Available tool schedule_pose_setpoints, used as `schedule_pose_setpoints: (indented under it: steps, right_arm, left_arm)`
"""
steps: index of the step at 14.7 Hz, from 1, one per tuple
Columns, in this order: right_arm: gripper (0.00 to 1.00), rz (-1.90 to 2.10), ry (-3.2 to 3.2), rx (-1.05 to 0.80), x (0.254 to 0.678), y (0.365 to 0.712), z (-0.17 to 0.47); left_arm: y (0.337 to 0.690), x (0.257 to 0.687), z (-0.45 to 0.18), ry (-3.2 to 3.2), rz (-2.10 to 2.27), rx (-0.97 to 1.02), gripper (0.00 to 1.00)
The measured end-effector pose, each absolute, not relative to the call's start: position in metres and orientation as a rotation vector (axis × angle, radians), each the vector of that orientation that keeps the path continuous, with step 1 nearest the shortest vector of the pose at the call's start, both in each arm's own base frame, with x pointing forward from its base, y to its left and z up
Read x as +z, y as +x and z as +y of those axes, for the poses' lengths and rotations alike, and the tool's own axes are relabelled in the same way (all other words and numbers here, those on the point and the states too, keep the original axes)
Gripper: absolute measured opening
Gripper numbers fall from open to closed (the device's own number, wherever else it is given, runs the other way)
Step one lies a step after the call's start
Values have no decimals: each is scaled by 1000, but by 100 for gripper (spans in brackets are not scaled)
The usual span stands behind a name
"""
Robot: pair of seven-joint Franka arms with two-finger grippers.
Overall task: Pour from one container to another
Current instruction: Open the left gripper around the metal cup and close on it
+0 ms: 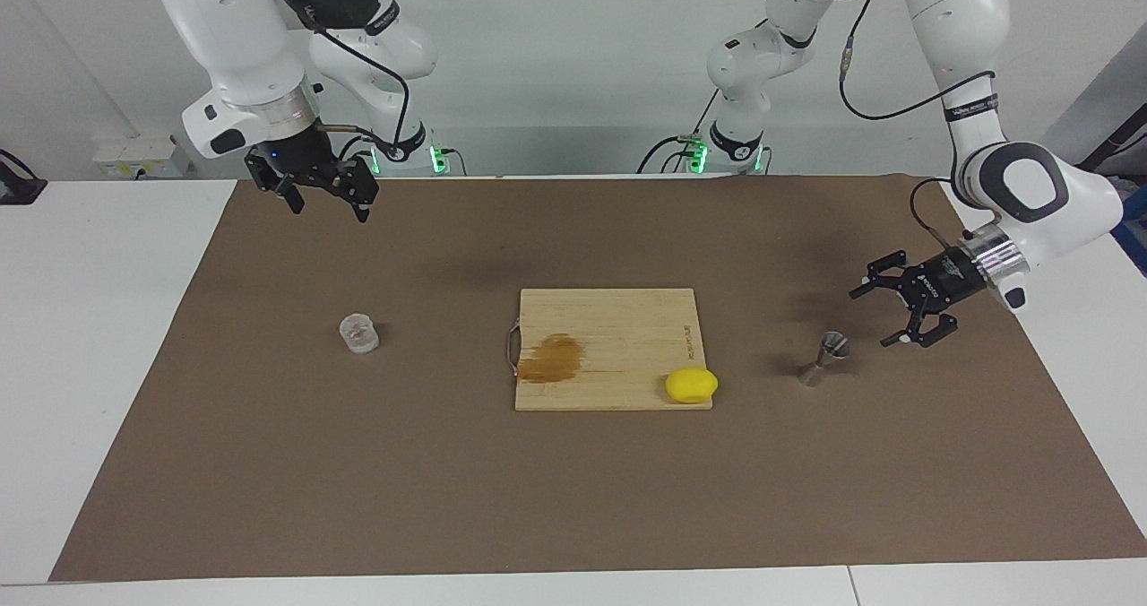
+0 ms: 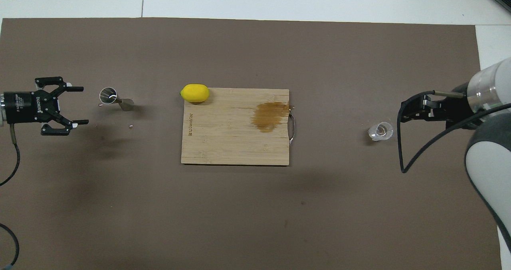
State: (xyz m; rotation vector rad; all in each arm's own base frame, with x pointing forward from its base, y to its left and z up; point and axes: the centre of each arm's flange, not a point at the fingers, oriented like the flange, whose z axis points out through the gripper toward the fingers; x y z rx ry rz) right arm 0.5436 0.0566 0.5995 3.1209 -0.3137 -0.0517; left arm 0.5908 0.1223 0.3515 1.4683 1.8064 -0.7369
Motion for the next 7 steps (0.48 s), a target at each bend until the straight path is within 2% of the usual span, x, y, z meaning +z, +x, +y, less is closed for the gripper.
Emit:
schedule_pose_setpoints:
  steps: [7]
  right_arm:
    - [100, -314, 3121, -52, 599, 544, 57]
  left_arm:
    - [585, 333, 108, 1328, 1811, -782, 100]
